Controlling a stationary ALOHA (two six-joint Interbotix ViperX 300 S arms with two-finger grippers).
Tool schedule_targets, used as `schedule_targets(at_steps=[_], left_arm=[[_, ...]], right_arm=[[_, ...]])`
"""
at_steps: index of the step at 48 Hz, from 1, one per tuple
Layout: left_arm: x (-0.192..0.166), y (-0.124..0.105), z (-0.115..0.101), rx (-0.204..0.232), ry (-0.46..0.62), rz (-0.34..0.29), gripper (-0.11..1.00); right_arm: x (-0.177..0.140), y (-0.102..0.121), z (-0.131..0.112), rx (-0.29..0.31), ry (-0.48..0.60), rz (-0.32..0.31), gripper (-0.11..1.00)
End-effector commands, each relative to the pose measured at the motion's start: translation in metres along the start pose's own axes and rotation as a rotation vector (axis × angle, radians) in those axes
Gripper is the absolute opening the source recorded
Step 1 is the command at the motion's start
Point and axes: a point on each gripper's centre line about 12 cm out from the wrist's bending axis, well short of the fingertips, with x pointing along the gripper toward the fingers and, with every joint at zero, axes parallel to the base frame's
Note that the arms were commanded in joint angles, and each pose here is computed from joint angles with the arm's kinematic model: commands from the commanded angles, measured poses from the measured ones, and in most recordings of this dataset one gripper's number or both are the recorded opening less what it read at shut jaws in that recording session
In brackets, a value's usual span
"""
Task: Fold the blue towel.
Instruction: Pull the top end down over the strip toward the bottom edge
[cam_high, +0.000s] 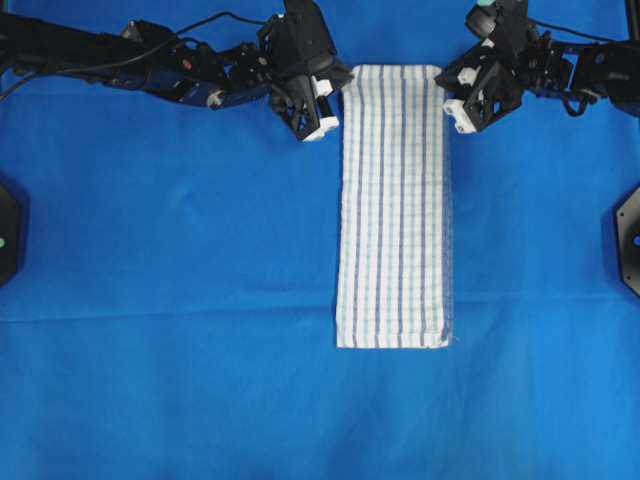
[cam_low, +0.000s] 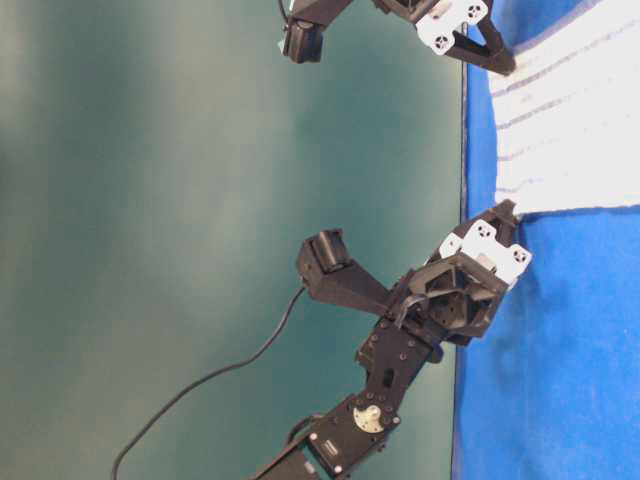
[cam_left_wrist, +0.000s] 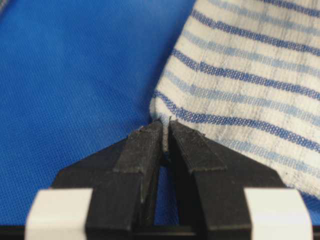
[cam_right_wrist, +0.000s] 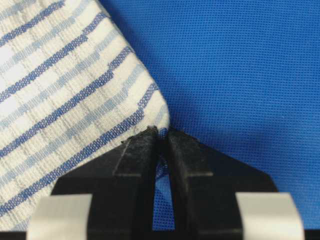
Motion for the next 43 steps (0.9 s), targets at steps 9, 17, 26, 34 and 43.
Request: schedule_targets(at_steps=[9,17,26,34,43], left_arm=[[-0.024,0.003,0.025,0.003,-0.037,0.003,0.03],[-0.045,0.000,0.039,0.006,-0.071,-0.001,0.03],[-0.065,-0.010,0.054,0.022,-0.109,-0.020,0.03],[-0.085,-0.032,0.063,0.049,-0.121,-0.066,0.03],[-0.105,-0.064,0.064,0.080,-0.127,-0.134,0.03]], right_arm=[[-0.020,0.007,0.027,-0.019,-0.104,0.014,0.08],[-0.039,0.015,0.035,-0.036,-0.149,0.026,0.08],[-0.055,0.028,0.033,-0.049,-0.161,0.048,0.08],[-0.071,0.050,0.026,-0.077,-0.158,0.092,0.08],[-0.093,0.078,0.012,-0.110,-0.128,0.149,0.08]])
